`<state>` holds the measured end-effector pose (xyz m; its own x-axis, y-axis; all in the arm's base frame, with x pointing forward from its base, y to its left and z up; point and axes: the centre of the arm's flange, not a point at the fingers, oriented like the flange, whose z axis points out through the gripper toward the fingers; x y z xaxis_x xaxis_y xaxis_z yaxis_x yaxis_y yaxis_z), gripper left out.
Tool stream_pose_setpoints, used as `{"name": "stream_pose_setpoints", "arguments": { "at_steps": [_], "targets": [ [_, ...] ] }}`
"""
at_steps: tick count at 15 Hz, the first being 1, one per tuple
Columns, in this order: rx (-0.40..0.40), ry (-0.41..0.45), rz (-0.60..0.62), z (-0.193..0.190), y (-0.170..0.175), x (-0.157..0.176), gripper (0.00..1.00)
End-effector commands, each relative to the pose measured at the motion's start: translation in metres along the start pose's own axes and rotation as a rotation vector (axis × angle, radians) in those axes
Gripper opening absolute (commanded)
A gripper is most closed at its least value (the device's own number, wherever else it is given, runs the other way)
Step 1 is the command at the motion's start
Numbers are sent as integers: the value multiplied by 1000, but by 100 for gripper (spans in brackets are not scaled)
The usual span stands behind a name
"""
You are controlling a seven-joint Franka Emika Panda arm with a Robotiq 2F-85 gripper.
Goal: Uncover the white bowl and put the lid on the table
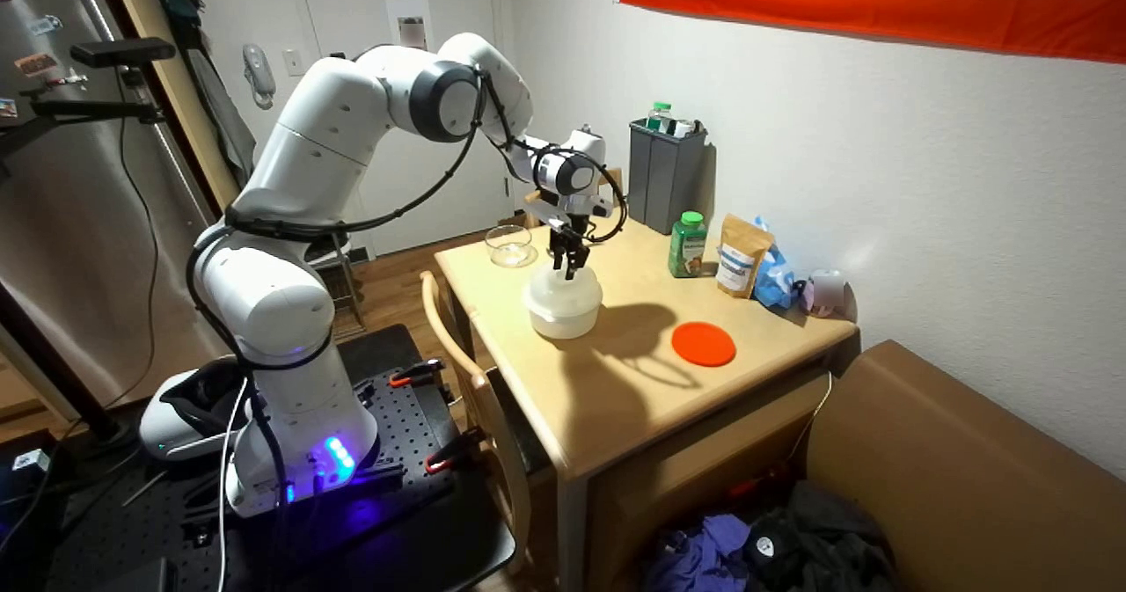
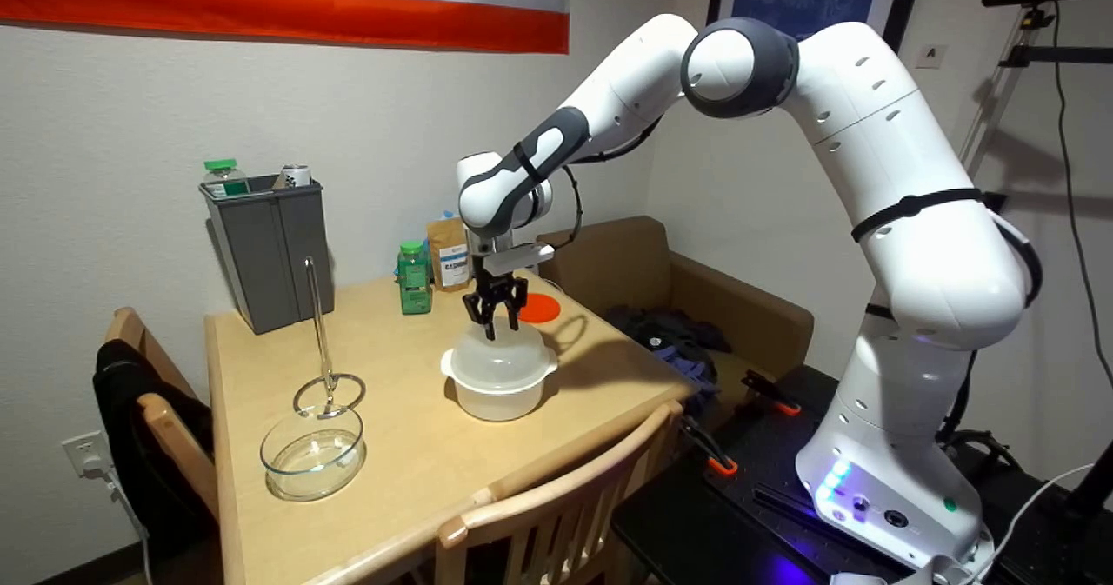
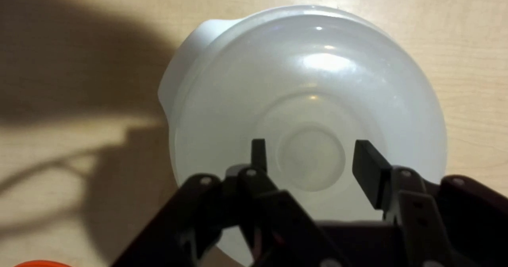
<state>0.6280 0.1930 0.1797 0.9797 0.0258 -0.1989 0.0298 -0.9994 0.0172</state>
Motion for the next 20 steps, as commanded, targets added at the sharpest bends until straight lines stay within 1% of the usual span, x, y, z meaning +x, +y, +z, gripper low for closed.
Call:
{"name": "stream_pose_setpoints", "arguments": {
  "at_steps": [1,3,5,6,7,8,9,10,12,13,20],
  "targets": [
    [1,-26,-14,-4,0,12,64],
    [2,-30,-16,-2,0,13,62],
    [4,-34,-23,-1,0,15,52],
    [4,-37,-24,0,1,15,49],
    [4,-38,-24,1,1,16,40],
    [4,-40,-24,2,1,16,38],
    [5,-41,-24,2,1,17,39],
    [4,-43,-24,1,0,17,34],
    [2,-46,-24,2,0,17,32],
    [0,-46,-25,1,0,17,19],
    [-5,-31,-25,-10,-1,12,19]
  ]
}}
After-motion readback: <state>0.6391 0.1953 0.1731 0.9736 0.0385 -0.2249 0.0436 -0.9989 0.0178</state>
